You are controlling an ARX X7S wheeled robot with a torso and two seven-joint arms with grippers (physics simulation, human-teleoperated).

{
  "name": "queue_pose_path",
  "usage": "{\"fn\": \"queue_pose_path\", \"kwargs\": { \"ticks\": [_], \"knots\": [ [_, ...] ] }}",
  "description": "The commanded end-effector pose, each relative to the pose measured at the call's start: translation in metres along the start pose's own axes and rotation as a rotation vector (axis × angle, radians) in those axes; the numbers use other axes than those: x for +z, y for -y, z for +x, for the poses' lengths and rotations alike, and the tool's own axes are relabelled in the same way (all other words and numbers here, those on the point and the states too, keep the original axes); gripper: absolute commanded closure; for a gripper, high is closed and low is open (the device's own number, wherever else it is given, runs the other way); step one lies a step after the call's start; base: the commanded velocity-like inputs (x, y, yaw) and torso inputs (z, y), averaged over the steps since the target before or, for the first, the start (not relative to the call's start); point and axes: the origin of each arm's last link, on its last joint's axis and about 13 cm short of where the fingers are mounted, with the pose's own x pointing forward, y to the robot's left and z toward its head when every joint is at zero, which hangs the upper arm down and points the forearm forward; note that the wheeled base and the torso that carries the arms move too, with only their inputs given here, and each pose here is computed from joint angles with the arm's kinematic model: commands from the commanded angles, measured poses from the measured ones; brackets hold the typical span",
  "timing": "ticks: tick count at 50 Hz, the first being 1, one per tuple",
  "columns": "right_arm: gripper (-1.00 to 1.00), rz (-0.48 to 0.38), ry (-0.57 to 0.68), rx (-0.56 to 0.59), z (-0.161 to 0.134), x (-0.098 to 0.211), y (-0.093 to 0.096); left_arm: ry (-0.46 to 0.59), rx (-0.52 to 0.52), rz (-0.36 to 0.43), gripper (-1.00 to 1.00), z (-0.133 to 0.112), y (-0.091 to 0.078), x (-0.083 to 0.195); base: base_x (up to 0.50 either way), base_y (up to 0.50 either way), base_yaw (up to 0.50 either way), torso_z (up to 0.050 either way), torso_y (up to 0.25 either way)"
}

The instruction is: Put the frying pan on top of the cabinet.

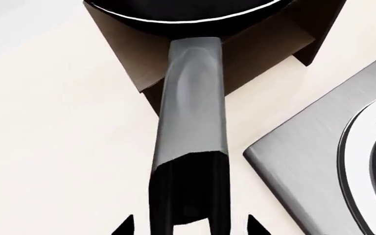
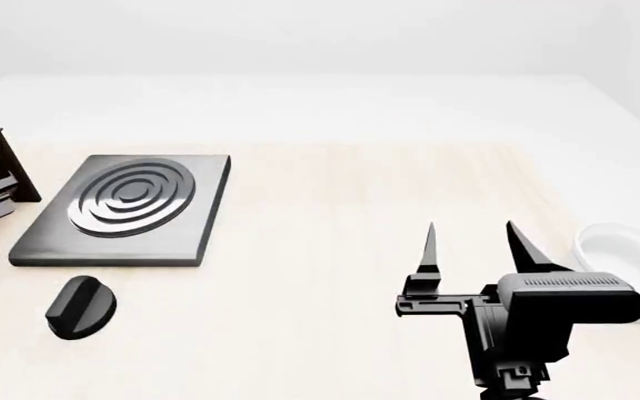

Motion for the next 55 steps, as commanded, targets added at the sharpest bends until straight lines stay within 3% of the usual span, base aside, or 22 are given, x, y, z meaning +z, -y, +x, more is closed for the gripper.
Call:
{"fn": "queue_pose_path", "kwargs": {
  "ticks": [1, 4, 8, 14, 15, 21, 27, 29, 30, 33, 34, 35, 38, 42, 45, 47, 55],
  "knots": [
    [-1.00, -0.001, 0.002, 0.001, 0.000, 0.001, 0.000, 0.042, -0.001, -0.020, -1.00, -0.002, -0.001, 0.006, 0.00, 0.00, 0.00, 0.000, 0.000],
    [-1.00, -0.002, 0.001, 0.000, 0.000, 0.001, 0.000, 0.055, -0.004, -0.038, -1.00, -0.003, 0.000, 0.008, 0.00, 0.00, 0.00, 0.000, 0.000],
    [-1.00, -0.004, 0.002, 0.001, 0.000, 0.002, 0.000, 0.209, -0.068, -0.120, -1.00, -0.016, 0.005, 0.028, 0.00, 0.00, 0.00, 0.000, 0.000],
    [-1.00, -0.004, 0.005, 0.002, 0.001, 0.002, 0.000, 0.311, -0.117, -0.144, -1.00, -0.032, 0.009, 0.042, 0.00, 0.00, 0.00, 0.000, 0.000],
    [-1.00, -0.004, 0.005, 0.001, 0.001, 0.002, 0.000, 0.396, -0.127, -0.154, -1.00, -0.043, 0.012, 0.051, 0.00, 0.00, 0.00, 0.000, 0.000],
    [-1.00, -0.002, 0.006, 0.002, 0.000, 0.002, 0.000, 0.538, -0.198, -0.185, -1.00, -0.071, 0.022, 0.068, 0.00, 0.00, 0.00, 0.000, 0.000],
    [-1.00, 0.001, 0.004, -0.001, 0.000, 0.001, 0.000, 0.643, -0.336, -0.133, -1.00, -0.096, 0.038, 0.067, 0.00, 0.00, 0.00, 0.000, 0.000],
    [-1.00, 0.000, 0.002, 0.000, 0.001, 0.000, 0.000, 0.485, -0.394, 0.005, -1.00, -0.077, 0.051, 0.021, 0.00, 0.00, 0.00, 0.000, 0.000],
    [-1.00, 0.002, 0.002, -0.002, 0.001, 0.000, 0.000, 0.485, -0.413, 0.034, -1.00, -0.077, 0.051, 0.008, 0.00, 0.00, 0.00, 0.000, 0.000],
    [-1.00, 0.004, 0.003, -0.005, 0.000, 0.000, 0.001, 0.604, -0.545, -0.031, -1.00, -0.099, 0.033, -0.009, 0.00, 0.00, 0.00, 0.000, 0.000],
    [-1.00, 0.005, 0.002, -0.007, 0.000, -0.001, 0.001, 0.620, -0.607, -0.022, -1.00, -0.101, 0.026, -0.024, 0.00, 0.00, 0.00, 0.000, 0.000],
    [-1.00, 0.006, 0.000, -0.009, 0.000, -0.002, 0.001, 0.570, -0.721, -0.018, -1.00, -0.093, 0.024, -0.055, 0.00, 0.00, 0.00, 0.000, 0.000],
    [-1.00, 0.003, 0.000, -0.010, 0.000, -0.003, 0.002, 0.796, -0.854, -0.064, -1.00, -0.110, -0.006, -0.094, 0.00, 0.00, 0.00, 0.000, 0.000],
    [-1.00, 0.001, 0.000, -0.007, 0.001, -0.003, 0.001, 0.842, -1.069, 0.036, -1.00, -0.105, -0.020, -0.160, 0.00, 0.00, 0.00, 0.000, 0.000],
    [-1.00, 0.004, -0.001, -0.008, 0.001, -0.004, 0.001, 0.829, -1.143, 0.052, -1.00, -0.104, -0.026, -0.185, 0.00, 0.00, 0.00, 0.000, 0.000],
    [-1.00, 0.005, -0.004, -0.010, 0.001, -0.005, 0.001, 0.905, -1.148, 0.069, -1.00, -0.102, -0.030, -0.203, 0.00, 0.00, 0.00, 0.000, 0.000],
    [-1.00, -0.009, -0.004, -0.019, 0.002, -0.010, 0.000, 0.901, -1.183, 0.101, -1.00, -0.096, -0.031, -0.232, 0.00, 0.00, 0.00, 0.000, 0.000]
  ]
}}
